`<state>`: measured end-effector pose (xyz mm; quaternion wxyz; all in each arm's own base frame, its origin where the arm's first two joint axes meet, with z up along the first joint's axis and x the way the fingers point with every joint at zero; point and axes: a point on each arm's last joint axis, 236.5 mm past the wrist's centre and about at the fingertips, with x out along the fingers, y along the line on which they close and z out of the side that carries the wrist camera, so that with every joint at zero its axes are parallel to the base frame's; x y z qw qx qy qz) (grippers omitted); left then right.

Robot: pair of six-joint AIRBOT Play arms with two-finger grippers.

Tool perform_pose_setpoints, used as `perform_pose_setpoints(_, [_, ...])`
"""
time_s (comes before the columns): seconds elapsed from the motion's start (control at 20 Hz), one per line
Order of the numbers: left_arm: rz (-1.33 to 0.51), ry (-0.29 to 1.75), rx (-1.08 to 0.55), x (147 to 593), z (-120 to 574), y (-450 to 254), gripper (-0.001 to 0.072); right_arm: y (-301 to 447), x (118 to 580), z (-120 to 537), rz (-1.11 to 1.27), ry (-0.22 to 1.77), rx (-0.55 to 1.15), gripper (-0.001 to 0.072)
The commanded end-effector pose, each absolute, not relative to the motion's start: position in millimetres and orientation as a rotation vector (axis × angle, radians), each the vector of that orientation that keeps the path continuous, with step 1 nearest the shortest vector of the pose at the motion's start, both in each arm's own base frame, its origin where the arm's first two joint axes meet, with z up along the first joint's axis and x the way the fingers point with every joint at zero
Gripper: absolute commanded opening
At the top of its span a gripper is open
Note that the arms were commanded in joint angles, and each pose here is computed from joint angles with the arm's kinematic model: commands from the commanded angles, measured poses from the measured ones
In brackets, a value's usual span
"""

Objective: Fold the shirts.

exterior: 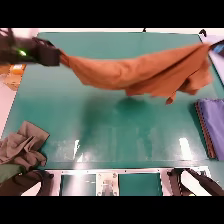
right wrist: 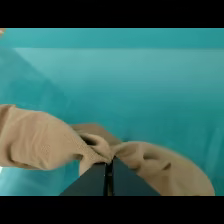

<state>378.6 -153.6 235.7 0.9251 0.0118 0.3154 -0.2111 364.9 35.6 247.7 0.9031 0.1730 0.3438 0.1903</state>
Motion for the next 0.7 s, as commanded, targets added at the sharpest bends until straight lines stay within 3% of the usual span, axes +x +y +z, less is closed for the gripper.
perform_pose_setpoints(0.0, [-0.402, 0.712, 0.023, 400, 160, -154, 0.0025, 43, 383, 131, 0.366, 0.858, 0.460, 0.0016])
perform_pose_setpoints(0.25, [-0.382, 0.825, 0.070, 455, 53, -165, 0.0025, 53, 423, 8, 0.304, 1.026, 0.524, 0.0016])
perform_pose_setpoints(0.5, [-0.332, 0.925, 0.052, 484, -31, -156, 0.0026, 46, 455, -39, 0.285, 1.102, 0.554, 0.0017])
perform_pose_setpoints(0.55, [-0.311, 0.936, 0.023, 487, -32, -148, 0.0026, 42, 463, -31, 0.286, 1.084, 0.550, 0.0049])
perform_pose_setpoints(0.6, [-0.288, 0.949, -0.013, 489, -29, -140, 0.0052, 38, 468, -19, 0.293, 1.063, 0.541, 0.0221])
perform_pose_setpoints(0.65, [-0.266, 0.987, -0.042, 488, -22, -127, 0.0417, 32, 472, -1, 0.315, 1.050, 0.534, 0.0375])
